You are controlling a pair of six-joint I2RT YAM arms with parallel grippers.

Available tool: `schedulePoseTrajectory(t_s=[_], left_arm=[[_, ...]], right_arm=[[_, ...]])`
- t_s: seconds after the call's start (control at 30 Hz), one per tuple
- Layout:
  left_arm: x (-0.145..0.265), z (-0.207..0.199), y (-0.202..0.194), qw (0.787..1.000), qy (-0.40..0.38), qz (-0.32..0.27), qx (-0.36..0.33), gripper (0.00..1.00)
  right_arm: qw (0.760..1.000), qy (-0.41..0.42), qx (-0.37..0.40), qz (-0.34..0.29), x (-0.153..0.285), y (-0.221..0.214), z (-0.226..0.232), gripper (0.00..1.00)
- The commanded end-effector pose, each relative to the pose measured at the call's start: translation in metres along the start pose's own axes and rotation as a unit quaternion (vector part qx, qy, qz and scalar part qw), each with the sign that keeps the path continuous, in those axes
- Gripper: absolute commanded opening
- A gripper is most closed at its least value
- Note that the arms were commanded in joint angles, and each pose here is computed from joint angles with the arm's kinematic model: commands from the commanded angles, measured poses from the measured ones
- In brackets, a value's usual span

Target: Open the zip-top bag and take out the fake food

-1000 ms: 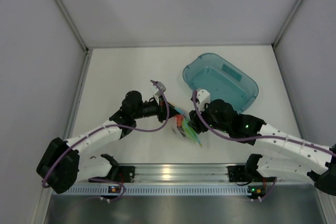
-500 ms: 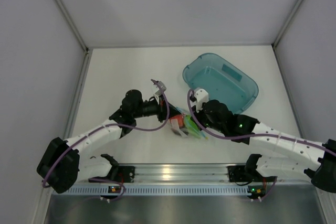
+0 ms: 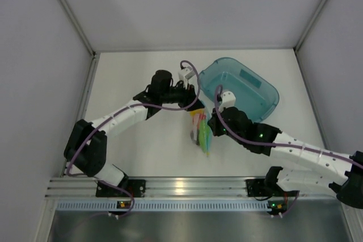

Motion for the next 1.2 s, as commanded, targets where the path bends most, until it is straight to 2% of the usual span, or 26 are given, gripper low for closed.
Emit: schedulePoseTrajectory(t_s=[0.0,0.07,0.13,0.2,0.33,0.57,0.67,0.8,0.87,1.0,1.03,1.1,1.13,1.17], left_arm=[[0.003,0.028,0.016,0.997,0.076,0.007,0.005,0.49],[0.008,0.030,0.019,0.995,0.096,-0.002,0.023,0.69],[0.019,0.030,0.026,0.991,0.127,-0.021,0.035,0.76],[0.027,0.028,0.024,0.987,0.149,-0.029,0.041,0.79],[0.047,0.005,0.033,0.982,0.180,-0.063,0.017,0.81],[0.049,-0.022,0.015,0.969,0.241,-0.058,-0.021,0.80],[0.040,-0.026,0.010,0.967,0.251,-0.040,-0.035,0.77],[0.027,-0.017,-0.008,0.950,0.308,0.010,-0.052,0.74],[0.026,-0.014,-0.011,0.942,0.331,0.016,-0.057,0.69],[0.025,-0.007,-0.017,0.935,0.350,0.024,-0.050,0.51],[0.026,-0.006,-0.017,0.933,0.356,0.022,-0.051,0.40],[0.031,-0.003,-0.017,0.928,0.370,0.023,-0.047,0.26],[0.033,-0.003,-0.015,0.927,0.373,0.020,-0.046,0.16],[0.035,-0.003,-0.015,0.925,0.376,0.019,-0.046,0.13]], right_arm=[[0.997,-0.027,-0.065,-0.029,0.001,0.013,0.002,0.00],[0.995,-0.044,-0.082,-0.042,-0.003,0.017,-0.002,0.00],[0.994,-0.044,-0.093,-0.048,-0.008,0.019,0.000,0.00],[0.992,-0.048,-0.101,-0.054,-0.012,0.022,0.002,0.00],[0.991,-0.041,-0.111,-0.065,-0.017,0.028,0.007,0.00],[0.989,-0.030,-0.122,-0.083,-0.013,0.039,0.011,0.00],[0.988,-0.027,-0.124,-0.084,-0.012,0.040,0.012,0.00],[0.988,-0.024,-0.127,-0.086,-0.009,0.041,0.012,0.00],[0.988,-0.022,-0.126,-0.085,-0.009,0.040,0.012,0.00],[0.989,-0.023,-0.120,-0.084,-0.007,0.040,0.011,0.00],[0.989,-0.026,-0.118,-0.083,-0.007,0.039,0.009,0.00],[0.989,-0.036,-0.114,-0.081,-0.009,0.035,0.004,0.00],[0.990,-0.044,-0.112,-0.080,-0.009,0.033,-0.001,0.00],[0.990,-0.054,-0.109,-0.077,-0.011,0.028,-0.007,0.00]])
Point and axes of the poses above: each gripper's point midway between its finger pads, its own x axis back along the fingers, its own z axis along the line the jaws close on, y = z × x, the point moved 1 cm from there along x, back along the fingers, and after that the axes turned 9 degrees about -x, right-handed, at the moved point
